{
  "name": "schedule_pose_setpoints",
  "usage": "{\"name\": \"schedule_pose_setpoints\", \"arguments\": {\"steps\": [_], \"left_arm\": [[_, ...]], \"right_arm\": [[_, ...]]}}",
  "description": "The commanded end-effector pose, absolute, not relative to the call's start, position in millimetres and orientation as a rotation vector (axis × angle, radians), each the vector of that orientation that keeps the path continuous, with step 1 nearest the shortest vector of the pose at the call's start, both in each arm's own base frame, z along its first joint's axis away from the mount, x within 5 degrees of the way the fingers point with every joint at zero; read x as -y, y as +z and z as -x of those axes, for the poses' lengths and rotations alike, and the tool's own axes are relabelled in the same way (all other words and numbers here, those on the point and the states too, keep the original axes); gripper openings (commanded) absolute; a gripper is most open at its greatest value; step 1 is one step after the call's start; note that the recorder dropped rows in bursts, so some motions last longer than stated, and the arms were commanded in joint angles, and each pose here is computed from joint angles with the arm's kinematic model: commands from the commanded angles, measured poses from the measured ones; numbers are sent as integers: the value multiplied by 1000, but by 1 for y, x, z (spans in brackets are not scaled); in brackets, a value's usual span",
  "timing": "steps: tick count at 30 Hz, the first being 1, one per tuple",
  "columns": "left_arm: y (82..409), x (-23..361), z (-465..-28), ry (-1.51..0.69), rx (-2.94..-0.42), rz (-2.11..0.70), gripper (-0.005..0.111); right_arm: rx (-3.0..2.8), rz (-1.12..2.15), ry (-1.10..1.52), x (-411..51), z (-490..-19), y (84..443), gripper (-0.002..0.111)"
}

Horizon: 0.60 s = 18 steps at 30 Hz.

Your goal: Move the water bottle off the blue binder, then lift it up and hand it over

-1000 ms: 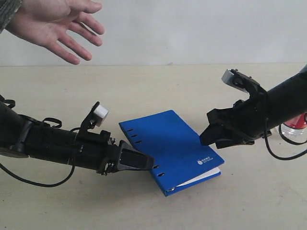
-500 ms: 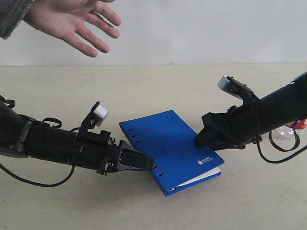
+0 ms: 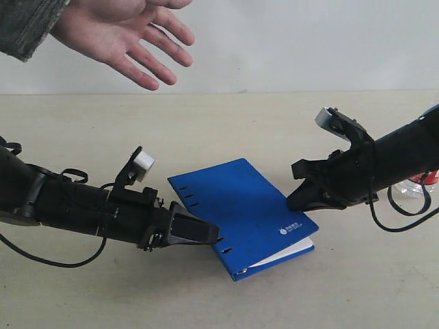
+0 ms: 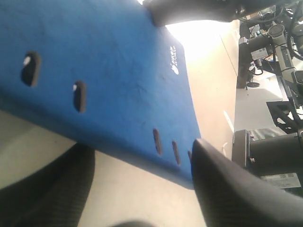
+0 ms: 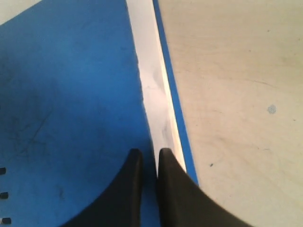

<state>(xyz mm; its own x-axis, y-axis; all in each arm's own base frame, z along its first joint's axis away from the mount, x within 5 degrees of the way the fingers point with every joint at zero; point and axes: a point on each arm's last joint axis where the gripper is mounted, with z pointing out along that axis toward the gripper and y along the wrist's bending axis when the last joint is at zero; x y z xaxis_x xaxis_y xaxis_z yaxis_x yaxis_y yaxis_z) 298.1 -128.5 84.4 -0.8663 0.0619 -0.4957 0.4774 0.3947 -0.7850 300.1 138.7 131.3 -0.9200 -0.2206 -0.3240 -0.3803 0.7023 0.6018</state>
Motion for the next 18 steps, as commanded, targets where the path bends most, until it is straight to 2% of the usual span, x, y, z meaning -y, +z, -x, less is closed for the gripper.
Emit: {"name": "schedule_pose_setpoints", "arguments": {"steps": [1, 9, 18], "left_arm": [[92, 132, -300, -1512, -2217, -466, 56], [93, 134, -311, -1553, -2245, -379, 56], [93, 139, -337, -1595, -2251, -289, 56]], "right_arm": [[-2690, 468, 1066, -140, -299, 133, 0], [-2701, 551, 1180, -150, -289, 136, 0], [-2704, 684, 1178, -173, -275, 135, 0]]}}
